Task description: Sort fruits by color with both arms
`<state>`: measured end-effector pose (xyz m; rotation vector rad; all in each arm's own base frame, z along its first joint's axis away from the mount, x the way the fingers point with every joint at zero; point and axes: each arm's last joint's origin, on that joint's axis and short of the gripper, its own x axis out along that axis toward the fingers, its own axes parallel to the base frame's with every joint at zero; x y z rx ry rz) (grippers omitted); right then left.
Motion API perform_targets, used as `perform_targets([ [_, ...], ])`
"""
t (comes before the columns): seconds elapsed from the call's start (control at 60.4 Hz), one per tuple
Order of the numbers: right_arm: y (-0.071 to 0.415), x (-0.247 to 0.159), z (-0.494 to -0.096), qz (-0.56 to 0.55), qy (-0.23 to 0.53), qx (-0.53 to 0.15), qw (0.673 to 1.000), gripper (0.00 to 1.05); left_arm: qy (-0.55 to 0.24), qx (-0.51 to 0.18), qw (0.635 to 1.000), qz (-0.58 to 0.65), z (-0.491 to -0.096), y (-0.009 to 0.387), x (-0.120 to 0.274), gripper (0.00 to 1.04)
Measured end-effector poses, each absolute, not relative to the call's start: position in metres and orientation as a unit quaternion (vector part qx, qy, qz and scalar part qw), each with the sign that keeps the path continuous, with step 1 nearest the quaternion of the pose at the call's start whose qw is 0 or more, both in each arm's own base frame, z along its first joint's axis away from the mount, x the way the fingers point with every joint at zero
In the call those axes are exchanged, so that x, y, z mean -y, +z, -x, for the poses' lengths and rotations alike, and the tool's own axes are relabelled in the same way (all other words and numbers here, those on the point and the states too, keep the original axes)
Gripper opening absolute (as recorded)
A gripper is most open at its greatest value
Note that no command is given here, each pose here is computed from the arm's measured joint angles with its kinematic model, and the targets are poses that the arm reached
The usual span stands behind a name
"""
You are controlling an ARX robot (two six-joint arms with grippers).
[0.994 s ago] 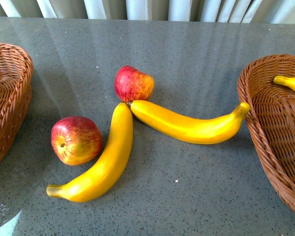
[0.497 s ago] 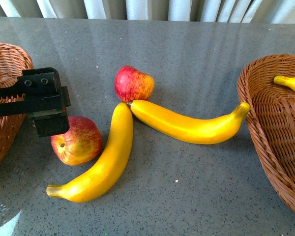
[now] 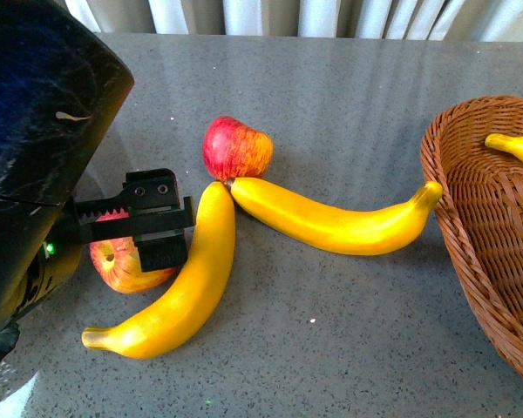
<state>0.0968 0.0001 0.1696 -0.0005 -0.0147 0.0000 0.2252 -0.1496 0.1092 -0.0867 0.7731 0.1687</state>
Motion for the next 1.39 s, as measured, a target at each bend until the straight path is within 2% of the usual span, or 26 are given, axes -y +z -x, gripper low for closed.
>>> perform_targets([
  [1.392,0.17,0.0,-0.097,0.0,0.0,0.007,1.0,0.96,0.07,-0.411,0.908,0.045,-0.242,0.08,0.175,0.96],
])
